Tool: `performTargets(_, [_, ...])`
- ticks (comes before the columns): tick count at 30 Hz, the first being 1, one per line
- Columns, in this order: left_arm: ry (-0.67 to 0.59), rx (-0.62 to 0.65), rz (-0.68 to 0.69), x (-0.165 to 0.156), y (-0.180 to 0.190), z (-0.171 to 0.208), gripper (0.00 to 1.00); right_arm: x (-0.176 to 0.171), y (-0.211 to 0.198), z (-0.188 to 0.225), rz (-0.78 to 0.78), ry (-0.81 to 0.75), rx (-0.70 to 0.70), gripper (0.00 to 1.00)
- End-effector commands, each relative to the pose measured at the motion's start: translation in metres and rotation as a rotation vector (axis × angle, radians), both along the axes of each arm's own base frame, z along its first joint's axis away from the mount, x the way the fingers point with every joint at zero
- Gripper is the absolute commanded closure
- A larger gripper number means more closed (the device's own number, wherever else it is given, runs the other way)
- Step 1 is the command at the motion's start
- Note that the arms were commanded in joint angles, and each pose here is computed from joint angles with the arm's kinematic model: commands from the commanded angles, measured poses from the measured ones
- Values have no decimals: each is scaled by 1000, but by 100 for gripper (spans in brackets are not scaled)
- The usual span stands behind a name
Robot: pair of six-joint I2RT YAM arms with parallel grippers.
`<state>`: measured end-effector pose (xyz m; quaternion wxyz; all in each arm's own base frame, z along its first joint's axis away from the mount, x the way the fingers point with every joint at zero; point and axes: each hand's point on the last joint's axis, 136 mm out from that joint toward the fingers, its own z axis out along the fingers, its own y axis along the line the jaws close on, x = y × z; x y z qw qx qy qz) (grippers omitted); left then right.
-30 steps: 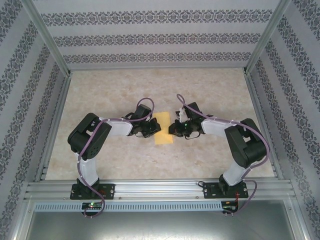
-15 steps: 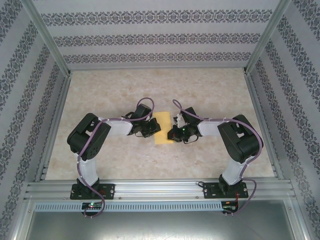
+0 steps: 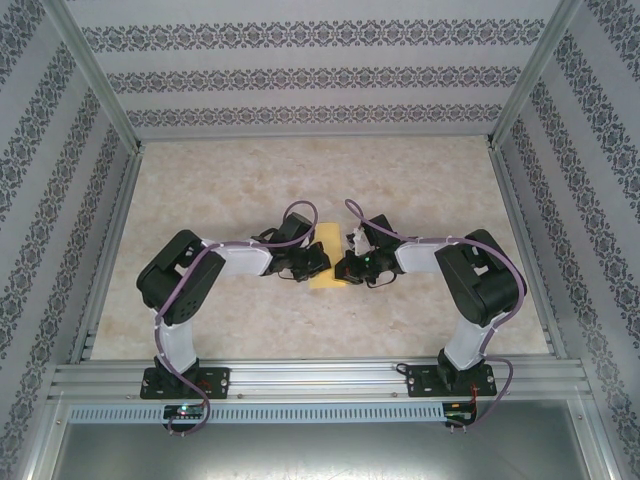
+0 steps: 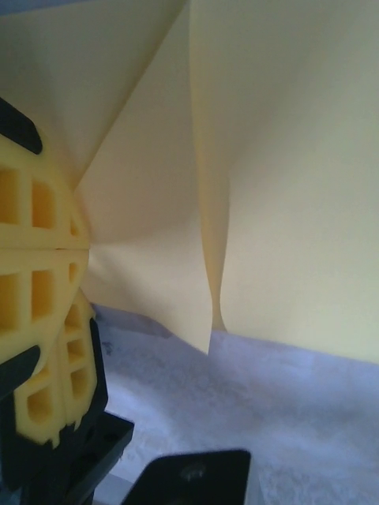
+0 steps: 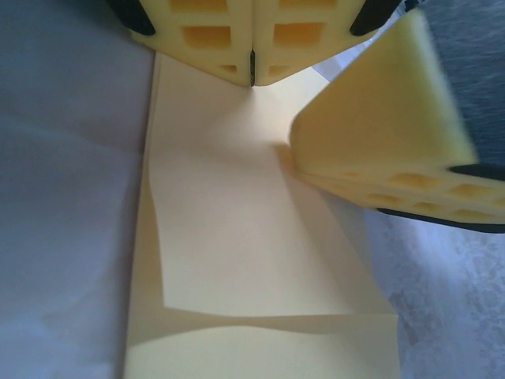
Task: Fold a paper plane with a square sheet of paper (pick it up from the middle)
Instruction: Fold the triangle a second time at the center of the table, then turn over the paper at the center of the table.
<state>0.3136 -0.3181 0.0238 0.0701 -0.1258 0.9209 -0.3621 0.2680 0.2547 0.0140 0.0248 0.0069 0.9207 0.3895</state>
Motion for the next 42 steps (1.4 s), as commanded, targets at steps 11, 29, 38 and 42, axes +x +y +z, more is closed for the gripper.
performTargets(11, [77,211,107,-3,41,-33,100,-26,-18,-30,-12,83,-122,99])
performTargets(29, [46,225,196,31,78,-23,95,-29,-19,-31,-1,94,-127,99])
performTargets(38, [11,244,229,43,104,-15,94,-26,-16,-26,1,89,-110,99])
performTargets(42, [-19,190,209,49,100,-1,92,-21,-10,-19,2,70,-81,98])
